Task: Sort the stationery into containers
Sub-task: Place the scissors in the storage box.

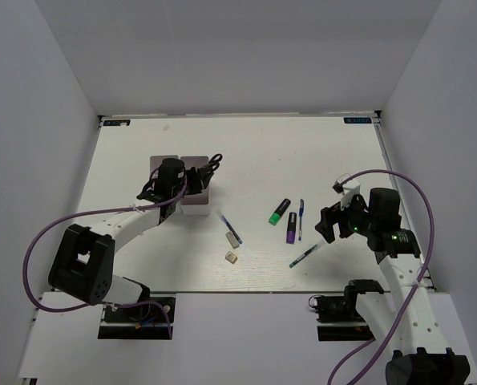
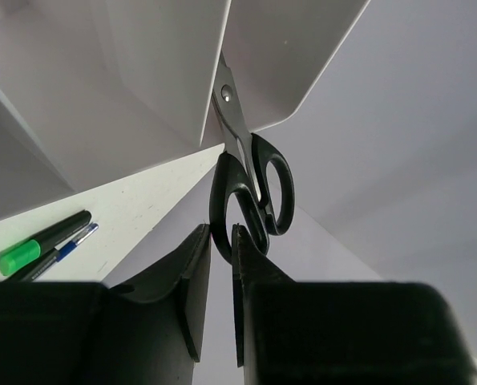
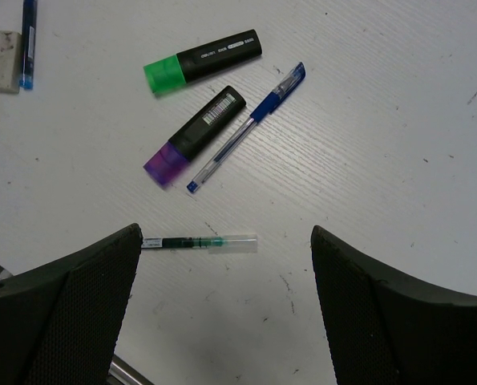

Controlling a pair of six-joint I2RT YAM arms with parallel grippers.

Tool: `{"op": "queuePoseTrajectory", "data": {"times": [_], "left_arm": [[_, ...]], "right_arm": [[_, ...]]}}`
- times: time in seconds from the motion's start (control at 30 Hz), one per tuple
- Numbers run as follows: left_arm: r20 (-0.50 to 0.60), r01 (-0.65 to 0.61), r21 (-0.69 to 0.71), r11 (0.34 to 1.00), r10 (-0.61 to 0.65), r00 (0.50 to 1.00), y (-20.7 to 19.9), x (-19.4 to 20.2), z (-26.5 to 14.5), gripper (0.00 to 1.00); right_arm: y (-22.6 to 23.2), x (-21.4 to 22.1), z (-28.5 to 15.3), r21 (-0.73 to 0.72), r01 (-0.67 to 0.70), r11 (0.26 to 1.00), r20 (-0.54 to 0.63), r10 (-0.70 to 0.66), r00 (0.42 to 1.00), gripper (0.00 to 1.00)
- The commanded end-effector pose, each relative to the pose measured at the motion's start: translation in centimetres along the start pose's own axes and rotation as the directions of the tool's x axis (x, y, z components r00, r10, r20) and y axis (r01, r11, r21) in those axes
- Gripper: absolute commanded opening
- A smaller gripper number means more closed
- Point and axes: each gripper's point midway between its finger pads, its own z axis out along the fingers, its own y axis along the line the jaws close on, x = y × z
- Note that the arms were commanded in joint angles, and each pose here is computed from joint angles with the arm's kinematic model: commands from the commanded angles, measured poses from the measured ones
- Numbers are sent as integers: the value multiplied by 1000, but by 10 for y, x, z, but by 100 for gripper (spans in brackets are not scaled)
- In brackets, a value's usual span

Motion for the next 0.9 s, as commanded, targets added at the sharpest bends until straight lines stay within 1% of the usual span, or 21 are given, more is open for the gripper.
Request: {"op": "queuePoseTrajectory", "data": {"times": [0.0,0.1,0.2,0.33,0.63,0.67,0.73,0.77,0.8,0.83,0.87], "left_arm": [[-11,15,57,998,-14,1000,-17,2,-11,28],[-10,14,61,998,-13,1000,-18,1,-12,28],[-9,16,75,997,-15,1000,-24,0,-15,36],[-10,2,97,995,-1,1000,-33,1,-24,42],[-1,-18,112,994,18,1000,-39,-3,-36,43],[2,-32,130,991,32,999,-45,-4,-41,41],[-27,-92,135,987,96,995,-48,4,-49,33],[-25,-157,130,979,162,987,-48,3,-54,19],[-80,-259,140,956,272,959,-58,17,-64,10],[-107,-323,116,939,335,936,-53,22,-67,1],[-116,-525,104,845,534,837,-49,23,-70,0]], "right_arm": [[-3,-7,0,11,23,1000,28,-24,999,87],[-4,-6,1,10,22,1000,23,-22,999,87],[-4,-6,1,12,26,1000,24,-26,999,87],[-4,-6,1,12,25,1000,26,-25,999,87],[-4,-7,1,12,24,1000,28,-24,999,87],[-4,-5,1,11,24,1000,25,-24,999,87],[-4,-5,1,10,21,1000,23,-21,1000,87],[-3,-6,1,8,22,1000,26,-23,999,89],[-3,-5,1,3,21,1000,22,-21,1000,89],[-1,-5,2,-8,24,1000,25,-23,999,83],[1,-5,3,-23,26,999,20,-26,999,73]]}}
